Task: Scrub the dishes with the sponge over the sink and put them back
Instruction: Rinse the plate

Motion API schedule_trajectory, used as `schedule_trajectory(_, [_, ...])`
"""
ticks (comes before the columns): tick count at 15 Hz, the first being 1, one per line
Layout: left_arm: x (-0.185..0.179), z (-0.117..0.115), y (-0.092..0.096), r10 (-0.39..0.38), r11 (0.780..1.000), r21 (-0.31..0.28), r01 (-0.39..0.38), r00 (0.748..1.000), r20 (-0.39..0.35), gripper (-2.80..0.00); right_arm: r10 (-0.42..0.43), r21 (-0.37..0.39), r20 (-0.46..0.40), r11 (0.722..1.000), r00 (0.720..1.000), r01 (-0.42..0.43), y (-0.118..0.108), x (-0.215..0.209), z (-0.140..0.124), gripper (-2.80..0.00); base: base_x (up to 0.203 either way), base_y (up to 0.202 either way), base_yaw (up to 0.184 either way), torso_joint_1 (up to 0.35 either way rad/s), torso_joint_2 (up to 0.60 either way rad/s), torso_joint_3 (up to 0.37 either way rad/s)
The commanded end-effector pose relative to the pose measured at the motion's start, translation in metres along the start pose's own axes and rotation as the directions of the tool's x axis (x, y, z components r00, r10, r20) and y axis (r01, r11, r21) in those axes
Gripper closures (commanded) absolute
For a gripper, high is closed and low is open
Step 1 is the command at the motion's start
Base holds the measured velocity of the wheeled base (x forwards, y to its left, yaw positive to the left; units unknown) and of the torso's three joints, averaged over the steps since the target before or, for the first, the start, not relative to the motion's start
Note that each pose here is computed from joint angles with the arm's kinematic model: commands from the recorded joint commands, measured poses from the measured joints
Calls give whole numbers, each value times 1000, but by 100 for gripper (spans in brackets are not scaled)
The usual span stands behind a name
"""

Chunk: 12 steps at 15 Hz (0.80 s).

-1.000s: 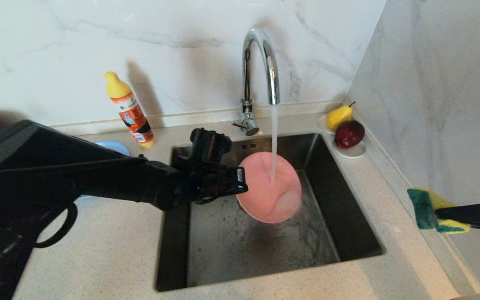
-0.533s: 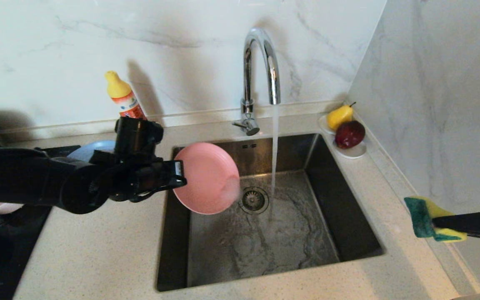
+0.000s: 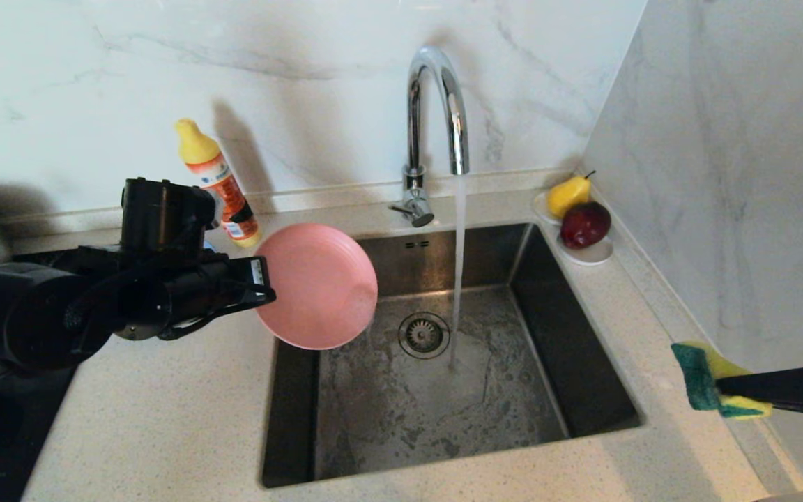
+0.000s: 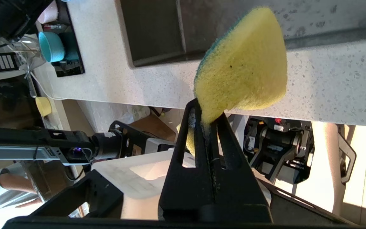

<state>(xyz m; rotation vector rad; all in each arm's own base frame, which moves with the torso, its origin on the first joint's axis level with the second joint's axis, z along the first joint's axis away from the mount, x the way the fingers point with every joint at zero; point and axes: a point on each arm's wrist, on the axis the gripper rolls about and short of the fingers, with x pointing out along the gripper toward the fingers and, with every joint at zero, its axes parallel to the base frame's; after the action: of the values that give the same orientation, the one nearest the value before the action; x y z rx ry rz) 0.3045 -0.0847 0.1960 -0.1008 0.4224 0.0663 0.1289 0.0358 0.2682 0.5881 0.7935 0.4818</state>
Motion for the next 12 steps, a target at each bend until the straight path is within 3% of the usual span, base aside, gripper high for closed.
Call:
schedule_trajectory(1, [-2, -1, 1, -2, 1000, -6, 2, 1000, 0, 0, 1, 6, -5, 1000, 1000, -1, -4, 5, -1, 0, 0, 0, 0, 0, 0, 0])
schedule_trajectory(4, [-11, 7, 2, -8, 1000, -5, 8, 999, 34, 0, 11, -2, 12, 1000, 1000, -11, -4, 6, -1, 0, 0, 0, 0, 0, 0, 0])
schedule_trajectory(9, [-8, 3, 2, 0, 1000, 8, 0, 1000, 18, 0, 9, 1, 4, 1000, 1000, -9, -5, 7, -2, 0, 0, 0, 0, 0, 0, 0])
schedule_trajectory(12, [-8, 8, 1, 5, 997, 82, -8, 999, 41, 0, 7, 3, 1, 1000, 1000, -7, -6, 8, -2, 0, 0, 0, 0, 0, 0, 0])
